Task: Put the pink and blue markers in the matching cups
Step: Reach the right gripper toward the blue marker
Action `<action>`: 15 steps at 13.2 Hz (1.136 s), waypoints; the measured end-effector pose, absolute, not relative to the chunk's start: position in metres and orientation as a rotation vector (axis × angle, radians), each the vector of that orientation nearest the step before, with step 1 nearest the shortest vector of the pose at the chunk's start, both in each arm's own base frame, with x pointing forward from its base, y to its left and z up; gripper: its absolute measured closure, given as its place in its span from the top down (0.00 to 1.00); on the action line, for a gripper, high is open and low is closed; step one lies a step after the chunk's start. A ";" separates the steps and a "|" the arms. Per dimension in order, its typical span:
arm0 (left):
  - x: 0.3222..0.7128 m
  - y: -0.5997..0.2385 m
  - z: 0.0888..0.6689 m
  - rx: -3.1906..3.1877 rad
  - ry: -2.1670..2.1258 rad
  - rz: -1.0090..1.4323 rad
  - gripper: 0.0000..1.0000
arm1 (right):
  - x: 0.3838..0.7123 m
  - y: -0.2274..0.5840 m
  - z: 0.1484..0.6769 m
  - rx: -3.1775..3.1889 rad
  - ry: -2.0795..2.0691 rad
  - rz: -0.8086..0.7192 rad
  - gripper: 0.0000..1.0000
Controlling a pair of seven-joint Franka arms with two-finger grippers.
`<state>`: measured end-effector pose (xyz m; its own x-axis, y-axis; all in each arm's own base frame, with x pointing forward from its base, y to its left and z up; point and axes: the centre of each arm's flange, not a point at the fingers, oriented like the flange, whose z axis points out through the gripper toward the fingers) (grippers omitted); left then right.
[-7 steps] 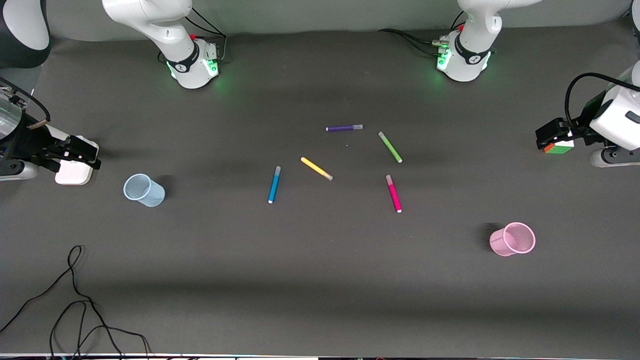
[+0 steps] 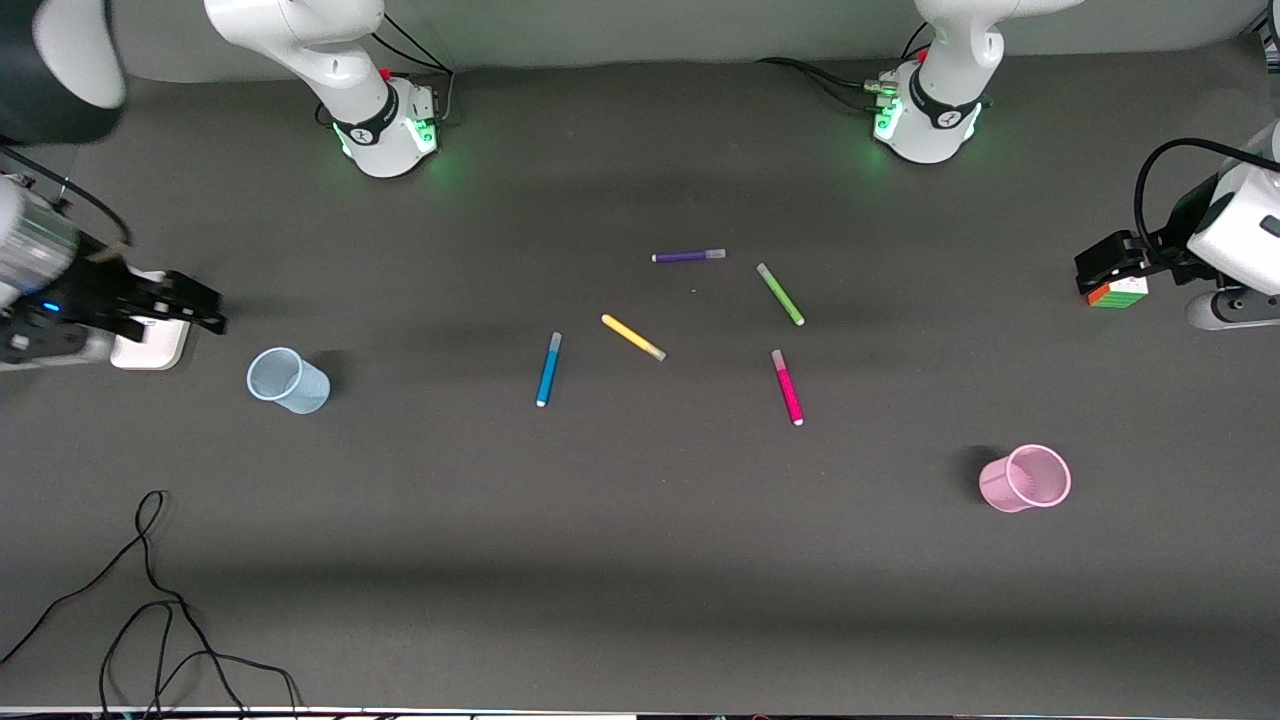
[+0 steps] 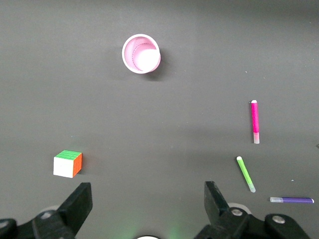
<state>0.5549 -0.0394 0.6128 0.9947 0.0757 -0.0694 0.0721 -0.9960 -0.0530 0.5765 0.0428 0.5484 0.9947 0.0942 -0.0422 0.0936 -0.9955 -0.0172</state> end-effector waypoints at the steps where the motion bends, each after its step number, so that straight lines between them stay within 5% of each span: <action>1: 0.555 -0.040 0.614 -3.087 -0.114 0.108 1.00 | 0.582 0.070 0.530 -3.121 -0.136 0.116 1.00; 7: 0.553 -0.038 0.609 -3.081 -0.125 0.168 1.00 | 0.605 0.203 0.396 -3.088 0.128 0.436 1.00; 12: 0.553 -0.042 0.609 -3.081 -0.118 0.169 1.00 | 0.621 0.262 0.233 -2.974 0.421 0.752 1.00; 15: 0.553 -0.042 0.609 -3.081 -0.117 0.169 1.00 | 0.613 0.299 0.189 -2.959 0.499 0.767 1.00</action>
